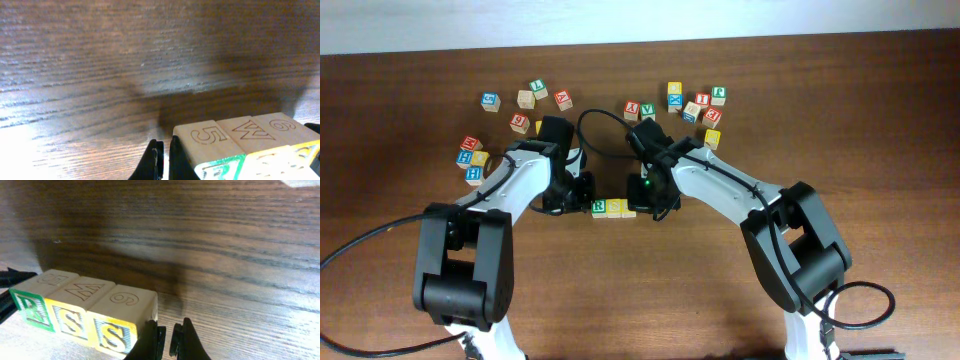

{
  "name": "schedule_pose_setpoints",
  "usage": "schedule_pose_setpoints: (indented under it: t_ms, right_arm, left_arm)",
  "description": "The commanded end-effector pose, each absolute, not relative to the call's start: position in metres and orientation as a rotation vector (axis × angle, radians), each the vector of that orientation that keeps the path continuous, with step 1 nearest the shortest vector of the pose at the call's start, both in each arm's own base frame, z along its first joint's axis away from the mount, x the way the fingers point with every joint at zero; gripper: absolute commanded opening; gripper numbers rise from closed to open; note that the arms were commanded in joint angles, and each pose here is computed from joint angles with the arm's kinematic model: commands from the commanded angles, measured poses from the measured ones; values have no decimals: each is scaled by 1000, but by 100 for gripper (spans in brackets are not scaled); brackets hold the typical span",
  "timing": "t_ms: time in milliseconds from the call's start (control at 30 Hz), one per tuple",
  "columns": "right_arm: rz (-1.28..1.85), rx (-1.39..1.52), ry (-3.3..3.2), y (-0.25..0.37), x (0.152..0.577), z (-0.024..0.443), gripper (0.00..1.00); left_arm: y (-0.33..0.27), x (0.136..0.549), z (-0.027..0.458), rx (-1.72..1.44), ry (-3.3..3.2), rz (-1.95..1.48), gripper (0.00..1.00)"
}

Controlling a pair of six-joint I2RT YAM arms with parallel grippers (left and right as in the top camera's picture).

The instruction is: Spell out RSS

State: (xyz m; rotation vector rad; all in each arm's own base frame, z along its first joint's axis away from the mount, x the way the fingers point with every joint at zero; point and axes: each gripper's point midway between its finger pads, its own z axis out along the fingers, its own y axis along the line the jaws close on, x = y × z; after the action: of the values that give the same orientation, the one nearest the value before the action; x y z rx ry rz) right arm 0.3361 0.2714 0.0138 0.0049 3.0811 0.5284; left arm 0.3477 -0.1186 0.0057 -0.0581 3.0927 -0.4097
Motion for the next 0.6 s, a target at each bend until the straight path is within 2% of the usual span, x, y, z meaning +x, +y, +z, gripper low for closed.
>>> schedule_pose_setpoints:
  t_ms: [0,167,300,333,400,433,533,567]
  right_arm:
    - [431,43,3067,258,346,26,9]
    - [337,2,3127,242,340,43,13]
    - [392,-44,3219,254,312,42,4]
    - [384,-69,3226,258,306,40,4]
    - [380,-114,3223,267,299,37,4]
    - [381,-132,3216,272,297,36,4]
    - [333,-123,3199,275,296,34,4]
    - [312,-125,3192,274,297,34,4]
  left_arm:
    - [-106,344,1,-97,3124,-417,0]
    - [-80,346,7,-218,3142,-411,8]
    - [-54,342,5,-287,3163,-299,20]
    - [-50,341,4,-288,3167,-258,32]
    - [-43,339,3,-291,3176,-189,44]
    - [-38,338,3,-324,3178,-144,55]
    - [-19,333,2,-515,3160,37,56]
    - [-15,332,2,-547,3153,78,61]
